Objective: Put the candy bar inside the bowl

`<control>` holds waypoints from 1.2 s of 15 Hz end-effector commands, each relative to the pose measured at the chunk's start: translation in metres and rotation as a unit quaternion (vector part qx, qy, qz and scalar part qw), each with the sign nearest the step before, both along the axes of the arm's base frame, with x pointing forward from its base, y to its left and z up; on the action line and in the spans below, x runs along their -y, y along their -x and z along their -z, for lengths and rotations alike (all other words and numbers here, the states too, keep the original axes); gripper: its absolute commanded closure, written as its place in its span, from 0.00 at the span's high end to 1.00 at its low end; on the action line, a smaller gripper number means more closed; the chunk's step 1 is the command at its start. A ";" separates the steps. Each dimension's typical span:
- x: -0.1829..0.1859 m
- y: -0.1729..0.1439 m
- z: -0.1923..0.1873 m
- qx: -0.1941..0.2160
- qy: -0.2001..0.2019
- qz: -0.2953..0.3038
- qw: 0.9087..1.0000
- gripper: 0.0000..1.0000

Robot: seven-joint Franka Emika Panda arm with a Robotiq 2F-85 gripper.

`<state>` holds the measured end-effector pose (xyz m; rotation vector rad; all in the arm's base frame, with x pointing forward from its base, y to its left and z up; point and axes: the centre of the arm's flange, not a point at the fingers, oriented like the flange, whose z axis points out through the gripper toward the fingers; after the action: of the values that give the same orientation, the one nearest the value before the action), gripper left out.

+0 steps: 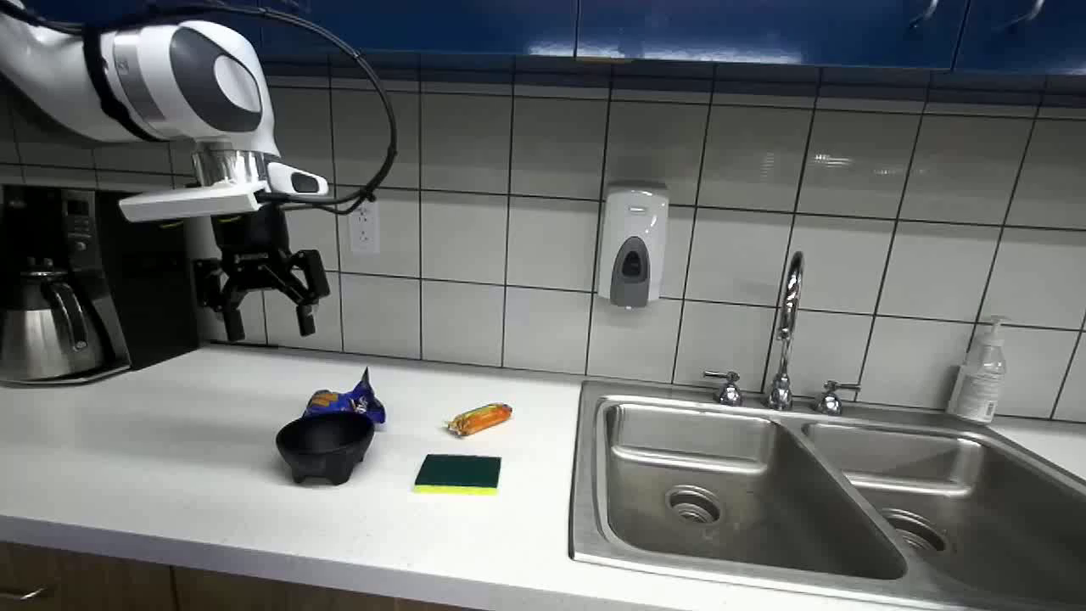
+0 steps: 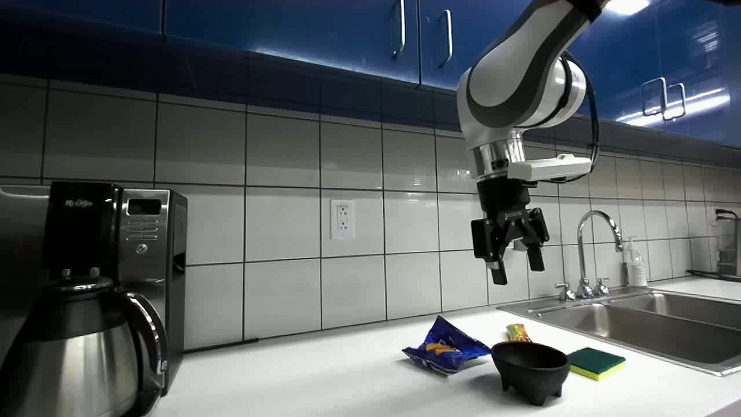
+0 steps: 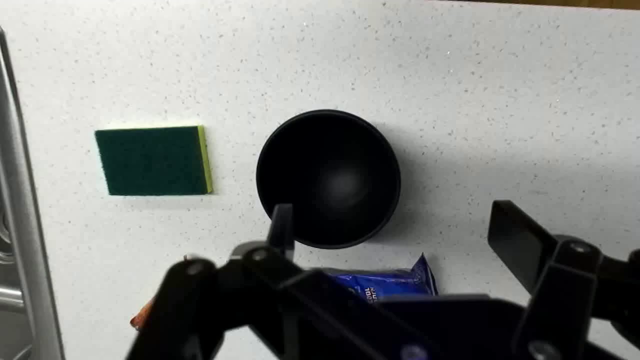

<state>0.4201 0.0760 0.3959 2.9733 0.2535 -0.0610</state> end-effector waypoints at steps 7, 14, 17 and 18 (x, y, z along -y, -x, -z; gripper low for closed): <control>0.006 -0.008 0.000 0.020 0.022 0.046 0.999 1.00; 0.044 -0.026 0.013 0.023 0.025 0.125 0.992 1.00; 0.068 -0.040 0.023 0.023 0.020 0.161 0.987 1.00; 0.076 -0.045 0.026 0.024 0.020 0.171 0.985 1.00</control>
<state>0.4410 0.0174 0.3769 2.9570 -0.1600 -0.0462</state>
